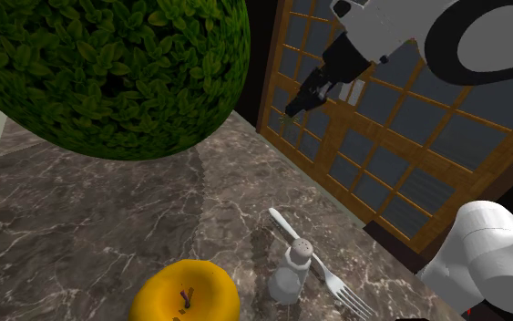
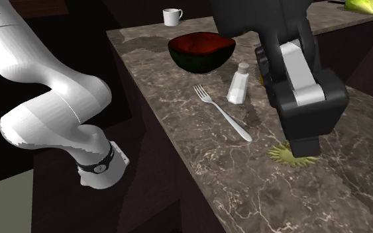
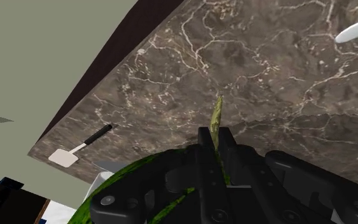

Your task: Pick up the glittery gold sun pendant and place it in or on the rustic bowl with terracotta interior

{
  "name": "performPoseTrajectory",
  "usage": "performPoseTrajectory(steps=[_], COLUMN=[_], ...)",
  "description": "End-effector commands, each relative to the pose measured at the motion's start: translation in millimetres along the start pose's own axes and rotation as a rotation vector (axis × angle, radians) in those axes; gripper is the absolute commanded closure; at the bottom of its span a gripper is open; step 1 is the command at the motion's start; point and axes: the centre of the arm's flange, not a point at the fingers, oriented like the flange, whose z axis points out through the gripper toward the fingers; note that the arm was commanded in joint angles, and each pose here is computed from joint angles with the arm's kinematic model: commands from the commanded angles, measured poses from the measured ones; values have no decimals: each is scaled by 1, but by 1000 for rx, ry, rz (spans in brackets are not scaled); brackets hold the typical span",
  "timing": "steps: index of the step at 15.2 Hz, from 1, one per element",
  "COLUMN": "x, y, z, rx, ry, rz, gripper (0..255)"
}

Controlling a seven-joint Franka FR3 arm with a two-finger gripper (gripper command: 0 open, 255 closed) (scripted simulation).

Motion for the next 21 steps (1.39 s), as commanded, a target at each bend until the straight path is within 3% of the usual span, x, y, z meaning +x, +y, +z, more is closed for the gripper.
performPoseTrajectory(steps=[1, 8, 21], x=[5, 21, -19], y=[2, 6, -149], z=[-10, -38, -98], rx=[0, 0, 0], ry=[0, 0, 0], rz=[0, 0, 0], gripper=[255, 255, 255])
